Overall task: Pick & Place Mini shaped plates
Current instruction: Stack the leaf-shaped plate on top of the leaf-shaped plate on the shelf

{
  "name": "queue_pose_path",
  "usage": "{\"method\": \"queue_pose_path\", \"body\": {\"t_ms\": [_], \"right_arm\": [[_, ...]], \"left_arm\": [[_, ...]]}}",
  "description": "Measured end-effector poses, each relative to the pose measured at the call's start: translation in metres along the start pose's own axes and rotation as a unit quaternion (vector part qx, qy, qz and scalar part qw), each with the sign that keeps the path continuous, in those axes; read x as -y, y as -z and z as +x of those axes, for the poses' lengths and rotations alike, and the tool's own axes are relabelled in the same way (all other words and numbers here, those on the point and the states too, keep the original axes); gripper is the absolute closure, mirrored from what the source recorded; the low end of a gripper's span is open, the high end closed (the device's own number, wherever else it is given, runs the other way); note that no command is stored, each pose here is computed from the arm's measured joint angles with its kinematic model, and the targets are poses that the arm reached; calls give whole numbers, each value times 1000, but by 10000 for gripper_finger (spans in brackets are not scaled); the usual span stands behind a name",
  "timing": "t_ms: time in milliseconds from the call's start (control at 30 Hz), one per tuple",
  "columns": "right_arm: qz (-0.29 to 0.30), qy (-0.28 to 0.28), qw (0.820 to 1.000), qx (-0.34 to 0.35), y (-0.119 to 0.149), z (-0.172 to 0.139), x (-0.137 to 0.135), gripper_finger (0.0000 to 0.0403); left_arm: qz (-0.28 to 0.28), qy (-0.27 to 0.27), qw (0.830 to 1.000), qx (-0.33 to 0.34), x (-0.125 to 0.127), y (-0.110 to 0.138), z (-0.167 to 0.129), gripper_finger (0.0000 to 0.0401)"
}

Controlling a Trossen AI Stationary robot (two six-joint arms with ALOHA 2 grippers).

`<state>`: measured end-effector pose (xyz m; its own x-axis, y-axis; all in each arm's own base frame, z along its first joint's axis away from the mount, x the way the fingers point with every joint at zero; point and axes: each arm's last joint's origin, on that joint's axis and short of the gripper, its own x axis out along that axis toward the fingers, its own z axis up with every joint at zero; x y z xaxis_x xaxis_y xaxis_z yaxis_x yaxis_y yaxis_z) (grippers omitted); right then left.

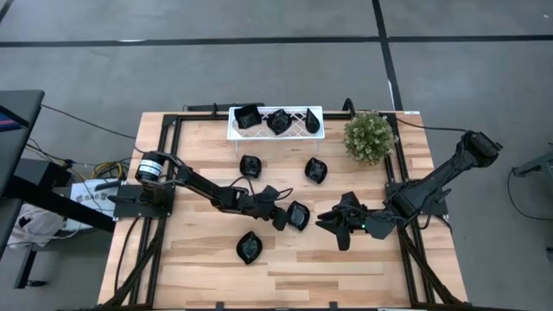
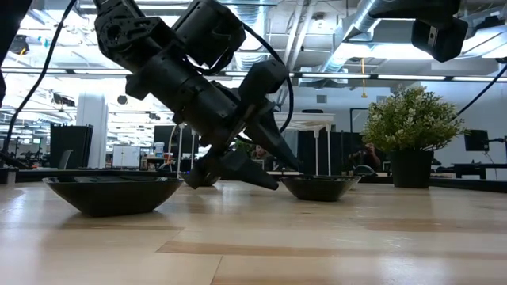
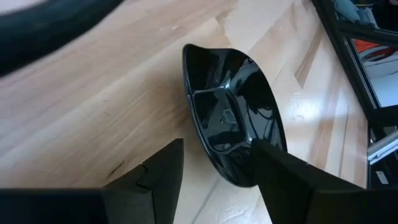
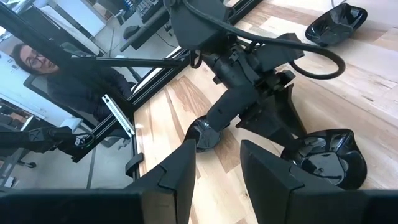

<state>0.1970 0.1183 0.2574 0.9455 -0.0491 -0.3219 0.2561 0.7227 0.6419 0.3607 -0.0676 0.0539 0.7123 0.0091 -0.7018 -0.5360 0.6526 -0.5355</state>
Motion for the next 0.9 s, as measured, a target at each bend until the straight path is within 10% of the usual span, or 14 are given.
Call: {"method": "queue_pose_path", "body": {"t_ms": [900], "right_arm": [[1,1,1000,-1,0,0,0,280]], "left_arm": [[6,20,1000,-16,11,4,18,213]]}}
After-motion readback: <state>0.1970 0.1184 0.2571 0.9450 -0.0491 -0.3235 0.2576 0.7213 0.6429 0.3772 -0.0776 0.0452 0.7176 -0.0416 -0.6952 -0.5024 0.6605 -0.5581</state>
